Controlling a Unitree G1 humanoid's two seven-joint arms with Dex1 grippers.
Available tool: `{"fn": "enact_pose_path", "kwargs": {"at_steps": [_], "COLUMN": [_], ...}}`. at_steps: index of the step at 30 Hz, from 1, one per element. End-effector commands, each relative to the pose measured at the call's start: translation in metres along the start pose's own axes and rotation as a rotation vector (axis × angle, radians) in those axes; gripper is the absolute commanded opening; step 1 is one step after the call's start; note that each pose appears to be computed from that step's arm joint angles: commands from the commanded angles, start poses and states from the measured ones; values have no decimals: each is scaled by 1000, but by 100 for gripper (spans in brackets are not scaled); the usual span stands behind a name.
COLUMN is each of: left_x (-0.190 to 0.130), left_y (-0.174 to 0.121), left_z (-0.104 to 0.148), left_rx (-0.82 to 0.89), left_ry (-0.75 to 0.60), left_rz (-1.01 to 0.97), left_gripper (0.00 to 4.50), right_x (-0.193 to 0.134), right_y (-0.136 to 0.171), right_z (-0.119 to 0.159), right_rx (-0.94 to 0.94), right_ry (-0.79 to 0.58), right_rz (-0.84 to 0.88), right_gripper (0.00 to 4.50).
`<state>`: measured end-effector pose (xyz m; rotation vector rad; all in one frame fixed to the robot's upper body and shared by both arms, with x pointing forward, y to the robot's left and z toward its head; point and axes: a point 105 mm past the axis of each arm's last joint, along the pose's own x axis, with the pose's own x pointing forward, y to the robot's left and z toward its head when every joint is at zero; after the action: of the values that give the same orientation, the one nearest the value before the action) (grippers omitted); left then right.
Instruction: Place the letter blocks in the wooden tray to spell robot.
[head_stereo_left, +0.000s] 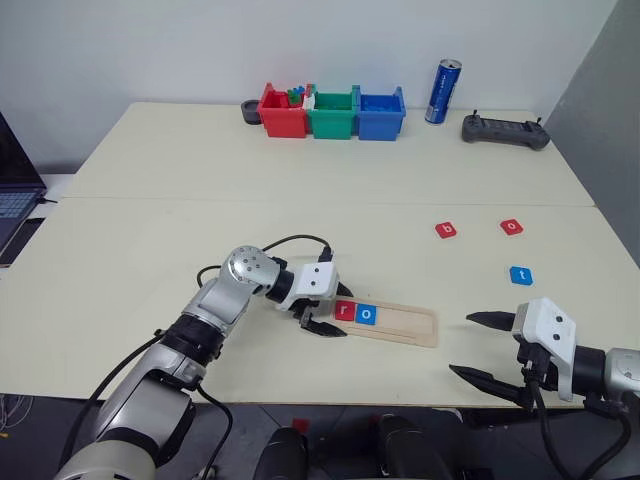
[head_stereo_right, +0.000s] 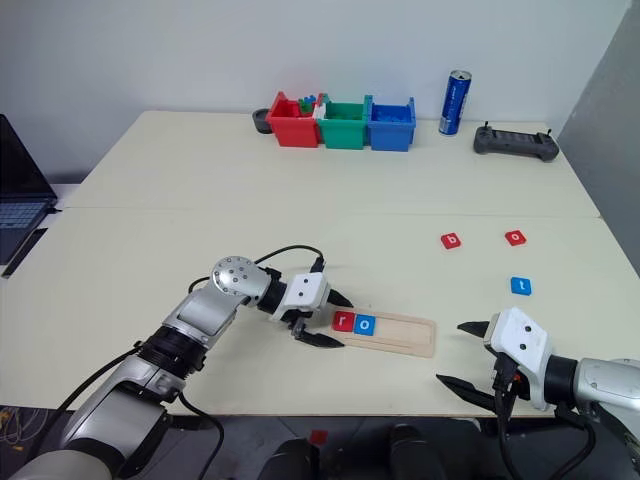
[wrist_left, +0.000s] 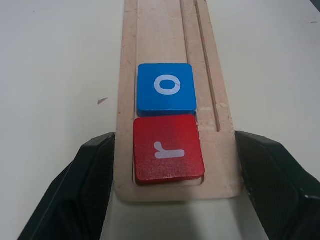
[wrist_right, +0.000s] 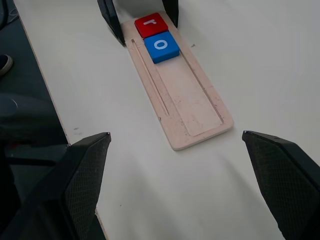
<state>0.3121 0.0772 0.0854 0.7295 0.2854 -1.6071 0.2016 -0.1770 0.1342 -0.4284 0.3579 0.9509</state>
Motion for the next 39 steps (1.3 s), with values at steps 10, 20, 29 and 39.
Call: {"fn": "enact_pose_path", "kwargs": {"at_steps": [10, 20, 29, 39], "left_x": [-13, -11, -10, -20], "left_y": [-15, -17, -17, -14], "left_z": [-16, -17, -16, -11], "left_rx": [-92, -146, -154, -148], "left_ry": [101, 106, 94, 58], "left_rz": [-33, 9, 31, 87], "left_gripper": [338, 338, 413, 445], "right_x": [3, 5, 7, 4], "right_y": [0, -2, -4, -11], "right_z": [8, 6, 7, 7], "right_rx": [-3, 4, 1, -14], "right_ry": [-31, -25, -29, -29], "right_rz": [12, 6, 9, -2], "right_gripper": [450, 450, 450, 450]}}
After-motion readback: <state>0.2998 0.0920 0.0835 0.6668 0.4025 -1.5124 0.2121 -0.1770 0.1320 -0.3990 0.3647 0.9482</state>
